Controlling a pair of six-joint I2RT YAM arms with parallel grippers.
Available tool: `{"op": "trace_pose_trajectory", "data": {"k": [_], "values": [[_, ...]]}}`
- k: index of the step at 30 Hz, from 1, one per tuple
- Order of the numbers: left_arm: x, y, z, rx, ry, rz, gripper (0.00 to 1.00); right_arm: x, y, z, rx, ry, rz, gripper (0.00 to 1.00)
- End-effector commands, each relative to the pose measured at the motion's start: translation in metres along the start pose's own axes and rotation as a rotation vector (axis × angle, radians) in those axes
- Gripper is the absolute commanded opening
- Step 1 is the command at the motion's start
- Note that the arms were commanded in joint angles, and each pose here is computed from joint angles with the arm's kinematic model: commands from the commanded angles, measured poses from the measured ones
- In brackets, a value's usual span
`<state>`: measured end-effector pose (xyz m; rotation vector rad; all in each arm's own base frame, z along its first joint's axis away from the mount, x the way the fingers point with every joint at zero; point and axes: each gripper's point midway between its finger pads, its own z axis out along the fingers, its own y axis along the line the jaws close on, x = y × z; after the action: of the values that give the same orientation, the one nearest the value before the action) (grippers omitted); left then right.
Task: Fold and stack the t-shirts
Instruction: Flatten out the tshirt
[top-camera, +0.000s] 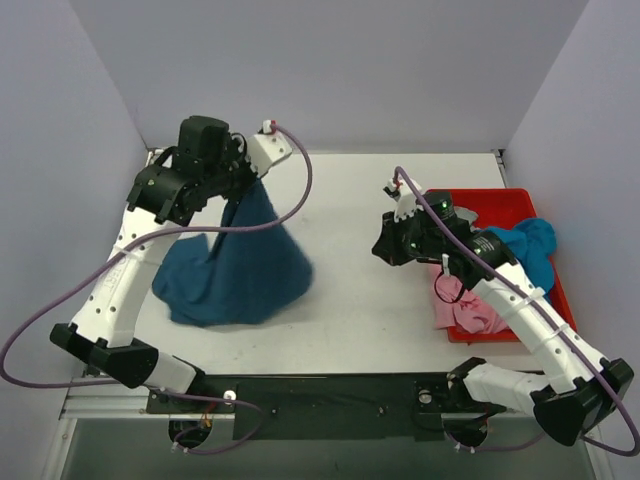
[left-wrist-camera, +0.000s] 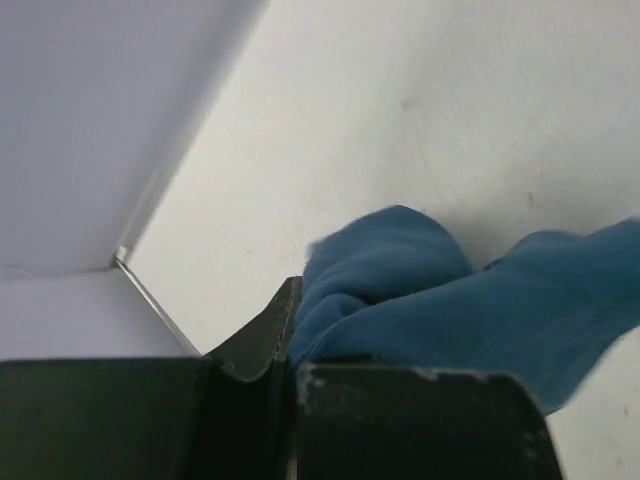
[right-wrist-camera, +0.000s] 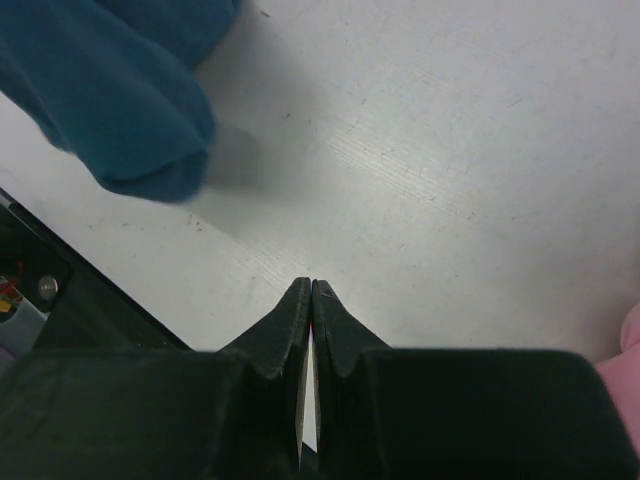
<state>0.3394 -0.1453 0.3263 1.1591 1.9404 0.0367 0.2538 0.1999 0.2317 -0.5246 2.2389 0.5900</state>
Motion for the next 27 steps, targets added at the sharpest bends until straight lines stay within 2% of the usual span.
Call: {"op": "trace_pose_trajectory", "data": {"k": [1, 5, 8, 10, 11, 12, 14, 15, 16, 17, 18, 20, 22, 27], "values": [[-0.109, 0.046, -0.068, -0.202, -0.35, 0.002, 0.0, -0.031, 0.018, -0.021, -0.077, -0.174, 0.003, 0.0], [-0.141, 0.062, -0.084, -0.321, -0.381, 0.038, 0.0, -0.03, 0.006, -0.036, -0.015, -0.192, 0.001, 0.0], [-0.15, 0.045, -0.079, -0.271, -0.392, 0.058, 0.0, -0.028, -0.003, -0.045, 0.038, -0.202, 0.009, 0.0], [-0.136, 0.019, -0.062, -0.184, -0.353, 0.097, 0.0, -0.024, -0.009, -0.05, 0.065, -0.208, 0.016, 0.0], [-0.115, -0.005, -0.033, -0.1, -0.285, 0.133, 0.0, -0.023, -0.011, -0.055, 0.078, -0.221, 0.021, 0.0], [-0.105, -0.017, -0.031, -0.061, -0.268, 0.15, 0.0, -0.016, -0.013, -0.054, 0.088, -0.207, 0.029, 0.0], [-0.051, -0.067, 0.013, 0.116, -0.119, 0.172, 0.0, -0.005, -0.015, -0.055, 0.093, -0.196, 0.042, 0.0], [-0.043, -0.086, 0.02, 0.172, -0.1, 0.188, 0.0, 0.0, -0.015, -0.057, 0.092, -0.188, 0.043, 0.0], [-0.015, -0.107, 0.035, 0.23, -0.027, 0.206, 0.0, 0.006, -0.016, -0.055, 0.095, -0.177, 0.054, 0.0], [-0.009, -0.126, 0.04, 0.275, -0.014, 0.235, 0.0, 0.013, -0.018, -0.053, 0.103, -0.16, 0.06, 0.0], [0.015, -0.146, 0.049, 0.33, 0.041, 0.256, 0.0, 0.014, -0.02, -0.051, 0.111, -0.156, 0.07, 0.0], [0.037, -0.18, 0.055, 0.437, 0.086, 0.282, 0.0, 0.017, -0.026, -0.043, 0.144, -0.135, 0.093, 0.04], [0.055, -0.21, 0.058, 0.548, 0.111, 0.278, 0.0, 0.016, -0.031, -0.032, 0.168, -0.102, 0.108, 0.13], [0.096, -0.236, 0.066, 0.622, 0.185, 0.263, 0.0, -0.017, -0.041, -0.002, 0.227, -0.051, 0.121, 0.5]]}}
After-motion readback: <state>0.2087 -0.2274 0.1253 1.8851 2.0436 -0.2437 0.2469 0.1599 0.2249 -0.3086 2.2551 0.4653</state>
